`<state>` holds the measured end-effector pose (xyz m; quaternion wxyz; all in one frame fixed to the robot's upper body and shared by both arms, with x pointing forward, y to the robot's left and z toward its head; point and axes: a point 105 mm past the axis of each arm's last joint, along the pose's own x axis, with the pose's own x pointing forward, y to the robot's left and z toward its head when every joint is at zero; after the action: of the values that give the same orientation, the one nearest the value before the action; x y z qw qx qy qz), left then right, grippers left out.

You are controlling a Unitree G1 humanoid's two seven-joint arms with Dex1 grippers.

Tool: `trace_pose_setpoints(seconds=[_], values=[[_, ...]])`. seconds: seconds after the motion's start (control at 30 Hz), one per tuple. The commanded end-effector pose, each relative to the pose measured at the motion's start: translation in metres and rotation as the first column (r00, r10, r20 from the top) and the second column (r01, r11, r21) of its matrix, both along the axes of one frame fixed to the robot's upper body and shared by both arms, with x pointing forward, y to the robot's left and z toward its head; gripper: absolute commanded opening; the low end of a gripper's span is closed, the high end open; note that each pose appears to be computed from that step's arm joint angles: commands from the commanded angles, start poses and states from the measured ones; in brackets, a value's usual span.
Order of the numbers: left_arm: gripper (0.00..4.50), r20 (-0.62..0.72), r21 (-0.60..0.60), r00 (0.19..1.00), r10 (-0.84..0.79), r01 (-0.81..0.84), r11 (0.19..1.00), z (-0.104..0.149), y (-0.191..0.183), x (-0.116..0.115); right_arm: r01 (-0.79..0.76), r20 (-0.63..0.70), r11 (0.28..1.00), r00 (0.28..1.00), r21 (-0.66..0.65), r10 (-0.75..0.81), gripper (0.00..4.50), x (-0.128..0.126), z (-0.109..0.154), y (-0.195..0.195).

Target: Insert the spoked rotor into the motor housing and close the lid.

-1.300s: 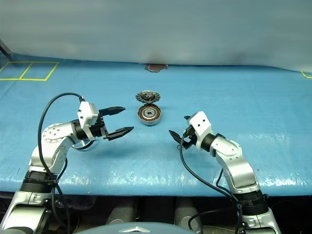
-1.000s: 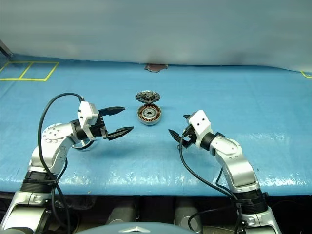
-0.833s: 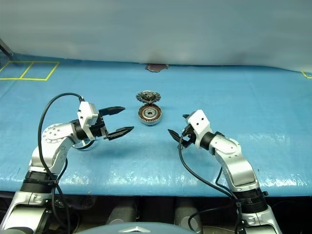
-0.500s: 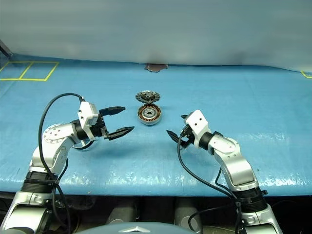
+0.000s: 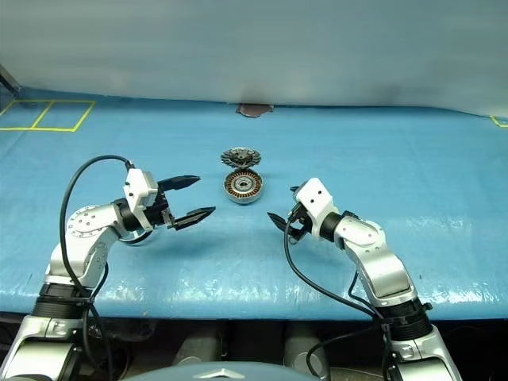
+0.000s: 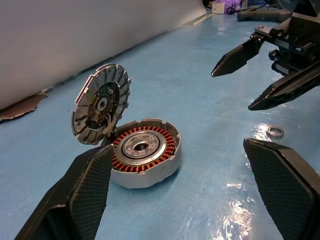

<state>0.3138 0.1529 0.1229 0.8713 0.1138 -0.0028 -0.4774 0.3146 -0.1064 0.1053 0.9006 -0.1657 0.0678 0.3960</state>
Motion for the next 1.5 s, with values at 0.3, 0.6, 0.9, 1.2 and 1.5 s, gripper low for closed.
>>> trace_pose_setpoints(seconds=[0.3,0.6,0.9,1.2,1.5], values=[[4.50,0.051,0.005,0.999,0.020,-0.020,1.000,0.006,0.004,-0.017,-0.221,0.000,0.946,0.974,-0.239,0.228,4.48,0.009,0.012,0.024],[4.50,0.054,0.027,0.999,0.007,-0.009,1.000,0.008,0.011,-0.018,-0.361,-0.026,0.878,0.928,-0.314,0.373,4.48,0.030,0.016,0.062],[4.50,-0.011,-0.069,0.998,0.062,-0.063,0.996,-0.019,0.009,-0.020,-0.397,-0.089,0.838,0.915,-0.375,0.393,4.48,0.048,0.002,0.074],[4.50,-0.015,-0.084,0.997,0.077,-0.078,0.993,-0.022,0.007,-0.025,-0.458,-0.118,0.764,0.881,-0.456,0.458,4.48,0.054,0.002,0.086],[4.50,-0.020,-0.087,0.997,0.072,-0.073,0.994,-0.023,0.003,-0.027,-0.494,-0.113,0.712,0.852,-0.499,0.511,4.48,0.060,0.011,0.102]])
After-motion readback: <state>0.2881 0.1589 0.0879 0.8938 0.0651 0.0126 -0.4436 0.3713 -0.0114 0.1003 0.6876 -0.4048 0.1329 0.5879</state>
